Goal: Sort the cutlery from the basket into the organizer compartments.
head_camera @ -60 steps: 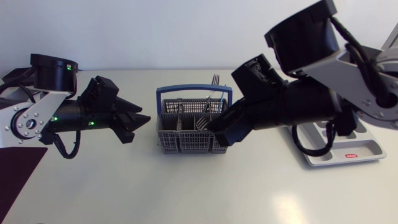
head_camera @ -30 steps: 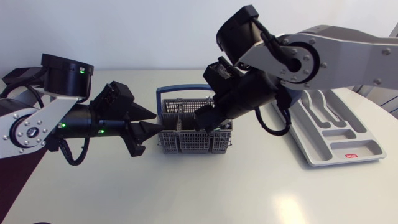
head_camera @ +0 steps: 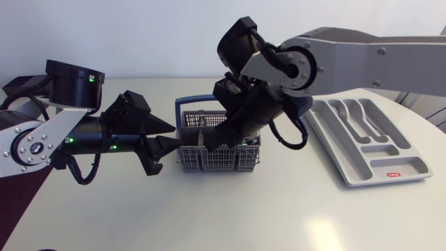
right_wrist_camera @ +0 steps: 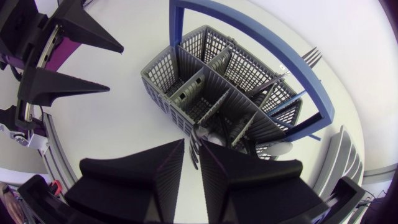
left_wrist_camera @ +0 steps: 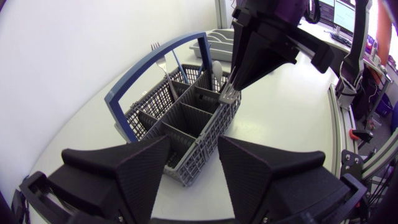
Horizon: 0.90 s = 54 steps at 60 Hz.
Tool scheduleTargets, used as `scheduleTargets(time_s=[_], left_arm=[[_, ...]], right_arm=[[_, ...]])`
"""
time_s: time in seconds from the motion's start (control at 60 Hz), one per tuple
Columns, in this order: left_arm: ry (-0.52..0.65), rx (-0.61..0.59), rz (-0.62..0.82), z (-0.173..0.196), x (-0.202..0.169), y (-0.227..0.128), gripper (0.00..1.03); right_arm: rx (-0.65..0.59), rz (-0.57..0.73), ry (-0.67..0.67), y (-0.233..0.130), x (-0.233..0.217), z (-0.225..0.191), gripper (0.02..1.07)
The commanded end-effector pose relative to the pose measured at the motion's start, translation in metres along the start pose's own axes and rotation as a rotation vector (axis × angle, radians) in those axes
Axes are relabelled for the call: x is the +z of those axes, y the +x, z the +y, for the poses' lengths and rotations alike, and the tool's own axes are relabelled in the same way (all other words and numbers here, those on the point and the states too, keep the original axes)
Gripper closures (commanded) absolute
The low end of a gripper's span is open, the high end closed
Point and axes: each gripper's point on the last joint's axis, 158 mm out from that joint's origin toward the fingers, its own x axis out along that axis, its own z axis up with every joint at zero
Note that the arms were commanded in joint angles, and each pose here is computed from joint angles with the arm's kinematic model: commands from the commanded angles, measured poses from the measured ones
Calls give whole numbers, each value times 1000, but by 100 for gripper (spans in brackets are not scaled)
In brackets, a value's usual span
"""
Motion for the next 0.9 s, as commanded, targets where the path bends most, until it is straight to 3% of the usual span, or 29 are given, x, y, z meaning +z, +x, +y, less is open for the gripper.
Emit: scheduleTargets(time_s=[0.0,0.283,0.383,0.883], left_arm=[[16,-8,13,-3,-8,4,49],[30,-24,3,-10,-1,6,49],[33,-19,1,-9,0,6,41],[67,-30,-5,-22,1,12,32]], right_arm=[[-15,26,-32,4,-1,-1,98],[-25,-9,-62,-16,6,1,101],[-20,-37,-63,-31,14,1,101],[131,-52,36,-79,41,-4,101]])
